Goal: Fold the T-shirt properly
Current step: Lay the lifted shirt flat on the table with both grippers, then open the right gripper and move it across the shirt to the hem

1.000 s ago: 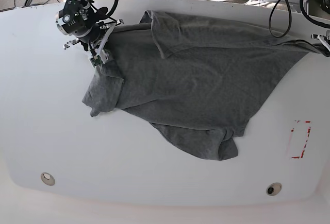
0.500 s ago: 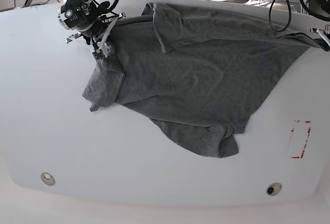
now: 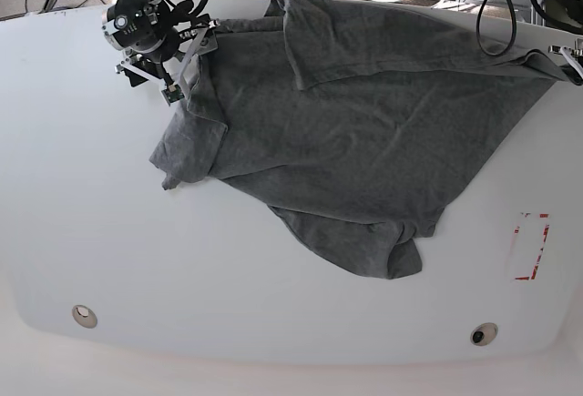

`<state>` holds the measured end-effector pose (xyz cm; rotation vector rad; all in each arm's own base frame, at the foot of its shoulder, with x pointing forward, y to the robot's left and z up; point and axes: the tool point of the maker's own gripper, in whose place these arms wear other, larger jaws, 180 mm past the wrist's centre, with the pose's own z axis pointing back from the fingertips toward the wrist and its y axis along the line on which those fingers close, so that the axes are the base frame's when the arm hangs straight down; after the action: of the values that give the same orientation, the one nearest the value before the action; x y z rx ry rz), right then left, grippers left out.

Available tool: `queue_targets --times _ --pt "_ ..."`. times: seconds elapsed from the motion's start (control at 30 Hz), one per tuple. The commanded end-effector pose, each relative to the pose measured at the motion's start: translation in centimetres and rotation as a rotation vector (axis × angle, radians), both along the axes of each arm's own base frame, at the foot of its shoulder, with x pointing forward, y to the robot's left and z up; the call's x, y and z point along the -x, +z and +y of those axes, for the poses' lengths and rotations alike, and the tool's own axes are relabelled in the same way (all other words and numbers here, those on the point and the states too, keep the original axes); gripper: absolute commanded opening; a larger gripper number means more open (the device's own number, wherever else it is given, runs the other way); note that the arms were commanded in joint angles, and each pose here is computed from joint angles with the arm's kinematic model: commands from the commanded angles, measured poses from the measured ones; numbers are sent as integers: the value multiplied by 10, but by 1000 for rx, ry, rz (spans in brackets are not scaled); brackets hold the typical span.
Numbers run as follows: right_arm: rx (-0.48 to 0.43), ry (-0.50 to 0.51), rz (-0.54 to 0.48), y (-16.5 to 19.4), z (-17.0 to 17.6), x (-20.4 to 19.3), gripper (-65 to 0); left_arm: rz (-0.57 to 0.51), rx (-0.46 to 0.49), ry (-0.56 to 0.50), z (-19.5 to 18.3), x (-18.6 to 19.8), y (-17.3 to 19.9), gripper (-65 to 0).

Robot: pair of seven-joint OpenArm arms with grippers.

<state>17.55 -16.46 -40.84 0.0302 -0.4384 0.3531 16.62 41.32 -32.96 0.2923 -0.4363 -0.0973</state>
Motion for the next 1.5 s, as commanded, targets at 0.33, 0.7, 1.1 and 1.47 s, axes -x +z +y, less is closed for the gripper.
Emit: queue_targets --times 0.33,0.7,1.1,1.47 --pt "-24 8 -257 52 5 -89 -132 13 -84 5 15 -1 12 -650" --pt "-125 94 -330 67 41 -179 -132 13 -83 4 15 -1 12 -650" --pt "-278 156 -358 65 83 -248 -132 7 -82 2 14 -4 13 -650" --pt "-445 138 -341 51 105 -293 -132 -4 -74 -25 6 -16 12 -650"
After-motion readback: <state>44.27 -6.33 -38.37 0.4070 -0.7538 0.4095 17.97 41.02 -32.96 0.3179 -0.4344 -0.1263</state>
